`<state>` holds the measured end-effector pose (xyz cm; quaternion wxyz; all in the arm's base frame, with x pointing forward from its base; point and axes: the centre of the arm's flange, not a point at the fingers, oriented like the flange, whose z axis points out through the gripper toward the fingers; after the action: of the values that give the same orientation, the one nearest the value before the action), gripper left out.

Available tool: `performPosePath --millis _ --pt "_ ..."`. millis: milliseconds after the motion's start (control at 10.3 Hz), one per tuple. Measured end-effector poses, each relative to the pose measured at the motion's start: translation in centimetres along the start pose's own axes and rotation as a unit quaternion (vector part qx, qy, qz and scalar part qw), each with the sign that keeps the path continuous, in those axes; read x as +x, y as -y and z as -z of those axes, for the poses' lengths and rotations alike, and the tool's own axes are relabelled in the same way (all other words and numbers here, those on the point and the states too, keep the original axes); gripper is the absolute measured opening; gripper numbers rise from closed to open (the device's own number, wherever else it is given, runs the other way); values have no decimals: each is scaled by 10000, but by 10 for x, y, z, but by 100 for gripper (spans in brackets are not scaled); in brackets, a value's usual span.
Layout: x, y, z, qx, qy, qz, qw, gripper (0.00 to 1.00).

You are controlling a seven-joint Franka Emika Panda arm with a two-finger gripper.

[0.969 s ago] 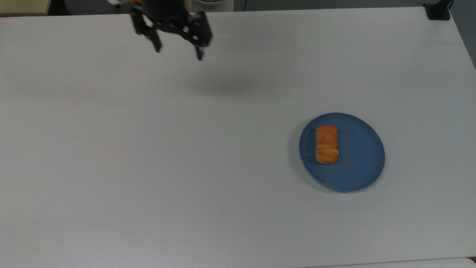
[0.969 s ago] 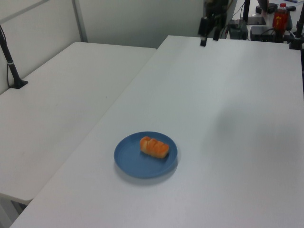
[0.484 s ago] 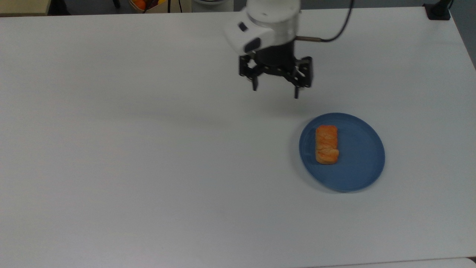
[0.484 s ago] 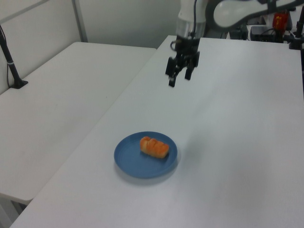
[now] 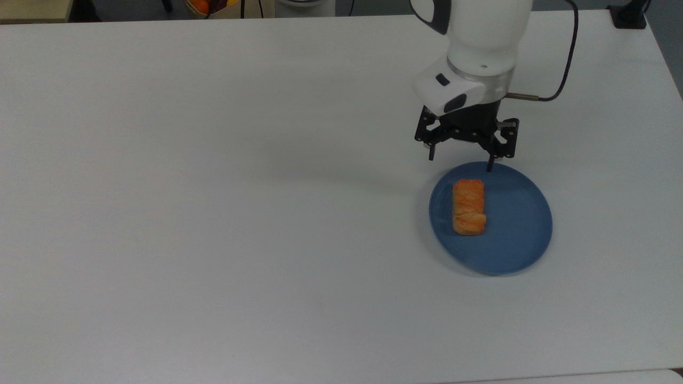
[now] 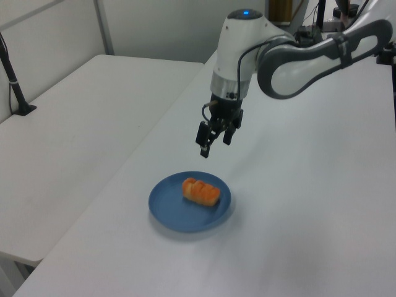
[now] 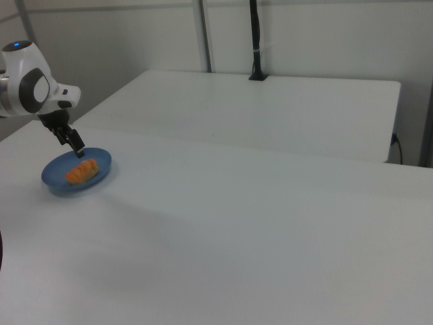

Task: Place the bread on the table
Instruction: 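Lower the gripper onto the bread roll and close it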

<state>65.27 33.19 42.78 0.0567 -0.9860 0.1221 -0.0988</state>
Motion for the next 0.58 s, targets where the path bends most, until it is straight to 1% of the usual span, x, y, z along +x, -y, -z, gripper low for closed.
performPosePath --millis 97,291,484,581 --pt "0 8 -17 -58 -16 32 10000 100" --pt "8 13 -47 -54 -200 66 9998 100" --pt "11 16 -63 -37 -274 100 9996 100" --pt "8 21 -68 -49 -274 143 9995 100"
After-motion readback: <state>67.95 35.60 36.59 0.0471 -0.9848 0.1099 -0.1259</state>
